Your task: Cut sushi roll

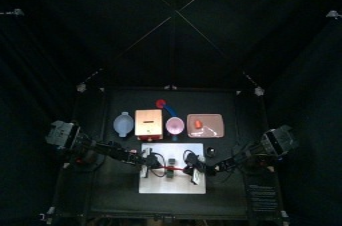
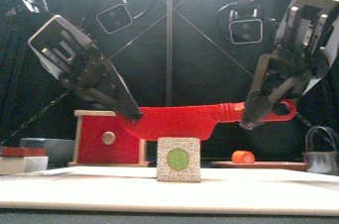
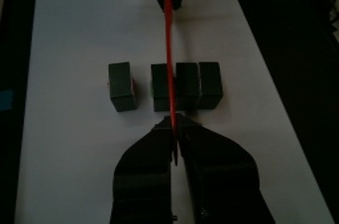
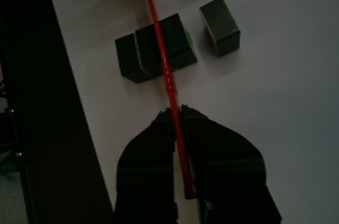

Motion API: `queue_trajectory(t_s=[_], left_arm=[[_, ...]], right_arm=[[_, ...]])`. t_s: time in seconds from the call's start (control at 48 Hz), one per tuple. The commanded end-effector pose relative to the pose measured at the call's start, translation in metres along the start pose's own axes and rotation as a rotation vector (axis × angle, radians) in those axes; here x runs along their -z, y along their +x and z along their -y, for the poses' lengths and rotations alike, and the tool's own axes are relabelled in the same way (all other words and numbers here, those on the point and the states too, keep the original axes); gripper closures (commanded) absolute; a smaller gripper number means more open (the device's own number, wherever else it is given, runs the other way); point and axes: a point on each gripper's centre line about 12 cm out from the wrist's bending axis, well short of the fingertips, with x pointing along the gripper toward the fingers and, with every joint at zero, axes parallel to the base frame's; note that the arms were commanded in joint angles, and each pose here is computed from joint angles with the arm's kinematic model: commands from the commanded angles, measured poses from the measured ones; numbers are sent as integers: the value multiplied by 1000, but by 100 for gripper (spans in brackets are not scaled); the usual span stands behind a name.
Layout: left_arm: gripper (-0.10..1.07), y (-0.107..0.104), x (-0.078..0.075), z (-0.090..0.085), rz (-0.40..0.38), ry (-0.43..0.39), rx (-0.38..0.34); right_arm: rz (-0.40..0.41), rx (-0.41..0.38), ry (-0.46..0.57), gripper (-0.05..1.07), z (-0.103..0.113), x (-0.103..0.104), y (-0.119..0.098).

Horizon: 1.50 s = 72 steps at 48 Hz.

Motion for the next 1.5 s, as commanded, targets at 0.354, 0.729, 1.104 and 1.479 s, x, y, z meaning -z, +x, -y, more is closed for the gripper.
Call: queue_trajectory(t_s=[0.354,0.729,1.104,1.479], left_arm=[[56,9,8,6,-30,-9,6],[56,32,32,0,-107,-34,-17],[56,14,5,-6,-27,-41,-25],[56,0,-14,11,38,-12,17]], right_arm=[[-14,31,21,83,3,2,12],[-66,93,41,84,16,17,27],[36,50,46,84,8,-8,-1],[85,-23,31,84,-12,-18,-19]])
